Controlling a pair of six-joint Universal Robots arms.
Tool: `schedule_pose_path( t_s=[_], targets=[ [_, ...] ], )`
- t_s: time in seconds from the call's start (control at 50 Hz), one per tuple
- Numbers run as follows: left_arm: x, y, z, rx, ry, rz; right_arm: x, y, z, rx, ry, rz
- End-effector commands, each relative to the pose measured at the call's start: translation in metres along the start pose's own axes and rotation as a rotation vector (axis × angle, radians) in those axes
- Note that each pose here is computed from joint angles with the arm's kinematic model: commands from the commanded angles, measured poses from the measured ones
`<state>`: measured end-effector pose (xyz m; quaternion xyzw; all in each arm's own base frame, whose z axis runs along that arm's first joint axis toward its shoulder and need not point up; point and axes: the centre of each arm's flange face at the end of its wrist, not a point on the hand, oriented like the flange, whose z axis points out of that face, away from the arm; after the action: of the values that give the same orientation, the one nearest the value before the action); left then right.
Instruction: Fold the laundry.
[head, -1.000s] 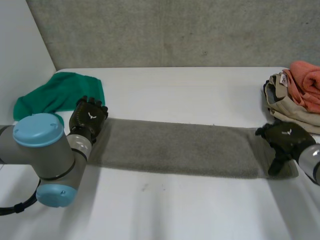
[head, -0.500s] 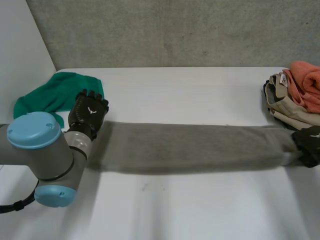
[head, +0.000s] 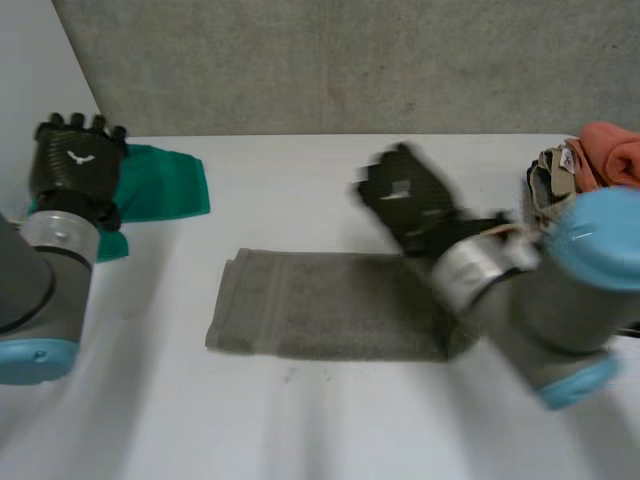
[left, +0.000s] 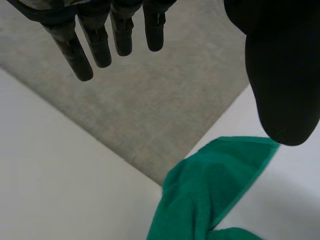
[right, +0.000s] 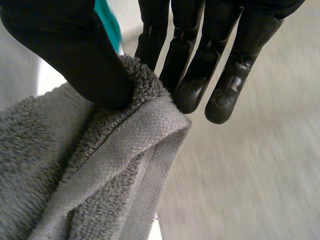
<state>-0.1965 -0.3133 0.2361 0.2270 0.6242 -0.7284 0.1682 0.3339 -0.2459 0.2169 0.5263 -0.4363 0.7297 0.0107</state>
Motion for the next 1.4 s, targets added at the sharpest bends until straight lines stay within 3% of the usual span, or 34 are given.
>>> schedule_pose_path(
  t_s=[0.02,0.06,0.16,0.26,0.42,0.52,0.72,0.9,0.98,1.08,1.14,1.3,1.4],
  targets=[
    [-0.005,0.007,-0.008,-0.026,-0.001,-0.042,-0.105,-0.046,0.025,0.183,-0.209,0.025],
    [0.000,0.010,-0.012,-0.037,0.016,-0.041,-0.136,-0.041,0.024,0.211,-0.299,0.045],
    [0.009,0.012,-0.017,-0.045,0.043,-0.041,-0.139,-0.038,0.028,0.194,-0.287,0.044],
    [0.023,0.004,-0.023,-0.017,0.094,-0.045,-0.107,-0.036,0.027,0.041,-0.142,0.101],
    [0.066,-0.028,-0.053,0.097,0.275,-0.067,-0.030,0.004,-0.004,-0.190,0.035,0.466],
    [0.101,-0.043,-0.082,0.152,0.418,-0.071,-0.026,0.027,-0.034,-0.339,-0.008,0.608],
    [0.150,-0.030,-0.111,0.114,0.593,-0.041,-0.040,0.048,-0.057,-0.454,-0.074,0.644],
    [0.170,-0.013,-0.097,0.054,0.617,-0.015,-0.057,0.058,-0.059,-0.502,-0.109,0.623],
    [0.171,-0.009,-0.078,0.047,0.568,-0.020,-0.061,0.063,-0.060,-0.515,-0.102,0.578],
    [0.138,0.025,-0.021,-0.105,0.293,0.006,-0.059,0.068,-0.059,-0.508,-0.056,0.523],
    [0.123,0.040,-0.013,-0.177,0.208,0.034,-0.059,0.070,-0.058,-0.503,-0.040,0.497],
    [0.132,0.021,-0.061,-0.125,0.358,0.045,-0.059,0.073,-0.059,-0.507,-0.040,0.471],
    [0.130,0.005,-0.083,-0.089,0.387,0.041,-0.056,0.074,-0.062,-0.516,-0.046,0.424]
  ],
)
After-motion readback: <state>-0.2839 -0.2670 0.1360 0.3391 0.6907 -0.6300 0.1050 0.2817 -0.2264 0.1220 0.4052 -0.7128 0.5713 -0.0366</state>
